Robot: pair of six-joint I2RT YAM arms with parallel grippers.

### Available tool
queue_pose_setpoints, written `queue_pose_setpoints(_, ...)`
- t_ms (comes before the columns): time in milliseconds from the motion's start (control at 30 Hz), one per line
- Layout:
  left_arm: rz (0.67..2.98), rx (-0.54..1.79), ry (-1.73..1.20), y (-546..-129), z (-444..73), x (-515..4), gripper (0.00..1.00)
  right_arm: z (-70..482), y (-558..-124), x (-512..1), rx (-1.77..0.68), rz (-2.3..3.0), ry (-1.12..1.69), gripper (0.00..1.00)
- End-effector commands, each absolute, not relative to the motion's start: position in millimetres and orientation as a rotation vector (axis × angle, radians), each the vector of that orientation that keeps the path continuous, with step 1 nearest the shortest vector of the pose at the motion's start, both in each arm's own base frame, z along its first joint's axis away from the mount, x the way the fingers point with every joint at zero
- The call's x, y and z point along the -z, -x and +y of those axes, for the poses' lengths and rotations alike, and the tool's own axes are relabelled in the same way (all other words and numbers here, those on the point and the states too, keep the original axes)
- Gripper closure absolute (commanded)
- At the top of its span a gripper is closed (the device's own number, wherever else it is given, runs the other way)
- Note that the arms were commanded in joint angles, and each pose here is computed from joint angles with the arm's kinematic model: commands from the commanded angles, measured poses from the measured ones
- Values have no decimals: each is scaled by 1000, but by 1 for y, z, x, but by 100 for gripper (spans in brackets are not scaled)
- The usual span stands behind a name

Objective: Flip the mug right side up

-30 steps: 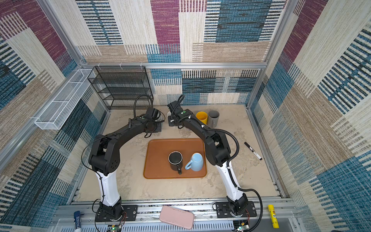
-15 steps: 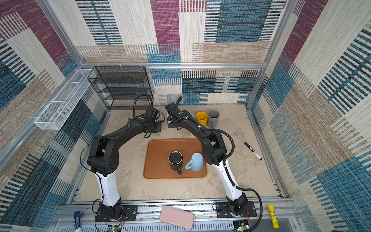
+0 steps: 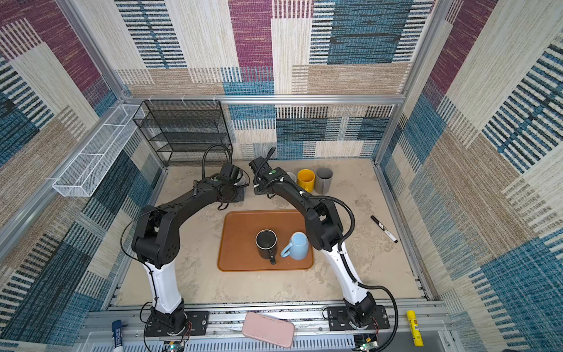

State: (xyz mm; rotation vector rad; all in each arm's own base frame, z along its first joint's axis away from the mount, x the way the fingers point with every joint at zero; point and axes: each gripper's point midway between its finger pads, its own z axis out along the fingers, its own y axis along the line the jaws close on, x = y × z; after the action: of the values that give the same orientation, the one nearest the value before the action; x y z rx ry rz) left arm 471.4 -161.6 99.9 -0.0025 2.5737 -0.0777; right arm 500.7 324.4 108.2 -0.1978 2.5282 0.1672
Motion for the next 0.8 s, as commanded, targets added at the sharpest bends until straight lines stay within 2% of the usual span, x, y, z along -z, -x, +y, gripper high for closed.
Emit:
queue_pose_setpoints(0,2537,94,-3,-477,-163,-108,94,312,-494,-108,-116,2544,145,85)
queue_pose_setpoints(333,2537,114,8,-481,-166,-103,94,306,-477,-107,-140,2548,121,84)
queue_pose_setpoints(567,2522,117,12,-483,-167,-104,95,309,-482,-113,-149,2535,126,68)
queue_pose_setpoints(767,2509,131,5,-487,-170,-106,95,309,-482,-120,-153,2525,130,62)
